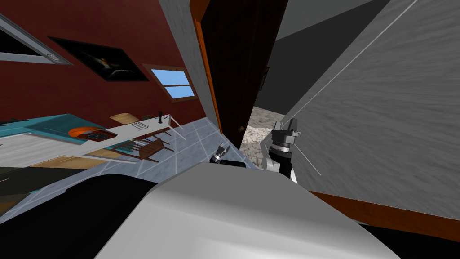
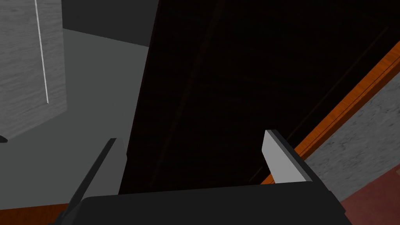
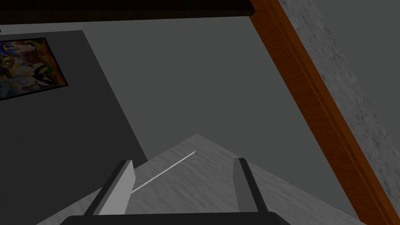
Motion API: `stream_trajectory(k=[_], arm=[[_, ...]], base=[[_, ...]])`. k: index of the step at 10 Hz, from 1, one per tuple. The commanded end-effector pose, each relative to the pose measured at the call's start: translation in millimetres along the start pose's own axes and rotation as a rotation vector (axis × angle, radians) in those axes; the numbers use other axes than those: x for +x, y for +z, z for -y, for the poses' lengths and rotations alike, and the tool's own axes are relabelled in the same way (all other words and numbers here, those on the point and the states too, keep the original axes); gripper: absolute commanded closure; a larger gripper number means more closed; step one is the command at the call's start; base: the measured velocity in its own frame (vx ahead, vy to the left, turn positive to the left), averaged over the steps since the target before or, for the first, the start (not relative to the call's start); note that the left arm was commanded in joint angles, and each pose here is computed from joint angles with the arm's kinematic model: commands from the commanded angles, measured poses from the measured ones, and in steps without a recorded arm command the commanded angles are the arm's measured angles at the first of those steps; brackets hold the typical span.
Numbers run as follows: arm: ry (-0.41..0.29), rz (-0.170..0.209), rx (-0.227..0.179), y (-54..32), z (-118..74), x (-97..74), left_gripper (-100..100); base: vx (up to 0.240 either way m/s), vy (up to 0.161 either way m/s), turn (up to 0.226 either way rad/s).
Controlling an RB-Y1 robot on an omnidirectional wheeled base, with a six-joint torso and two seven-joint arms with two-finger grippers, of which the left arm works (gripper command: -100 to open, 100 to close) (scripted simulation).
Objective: Push the door open
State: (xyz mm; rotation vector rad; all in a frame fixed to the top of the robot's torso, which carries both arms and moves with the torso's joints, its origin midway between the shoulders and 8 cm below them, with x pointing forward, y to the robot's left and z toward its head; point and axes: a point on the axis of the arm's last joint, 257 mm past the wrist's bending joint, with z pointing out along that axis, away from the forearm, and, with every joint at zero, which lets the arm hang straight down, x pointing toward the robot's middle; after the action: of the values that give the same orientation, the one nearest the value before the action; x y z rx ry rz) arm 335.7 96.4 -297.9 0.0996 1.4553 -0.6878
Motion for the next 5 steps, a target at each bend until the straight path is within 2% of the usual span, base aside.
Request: stream_trajectory(k=[1, 5], arm=[[0.028, -0.018, 0.017, -0.3, 6.9, 10.1, -100], [0.088, -0.063, 0.060, -6.4, 22.2, 34.9, -100]], base=[[0.106, 0.011, 0.035], [0.098, 0.018, 0.032]])
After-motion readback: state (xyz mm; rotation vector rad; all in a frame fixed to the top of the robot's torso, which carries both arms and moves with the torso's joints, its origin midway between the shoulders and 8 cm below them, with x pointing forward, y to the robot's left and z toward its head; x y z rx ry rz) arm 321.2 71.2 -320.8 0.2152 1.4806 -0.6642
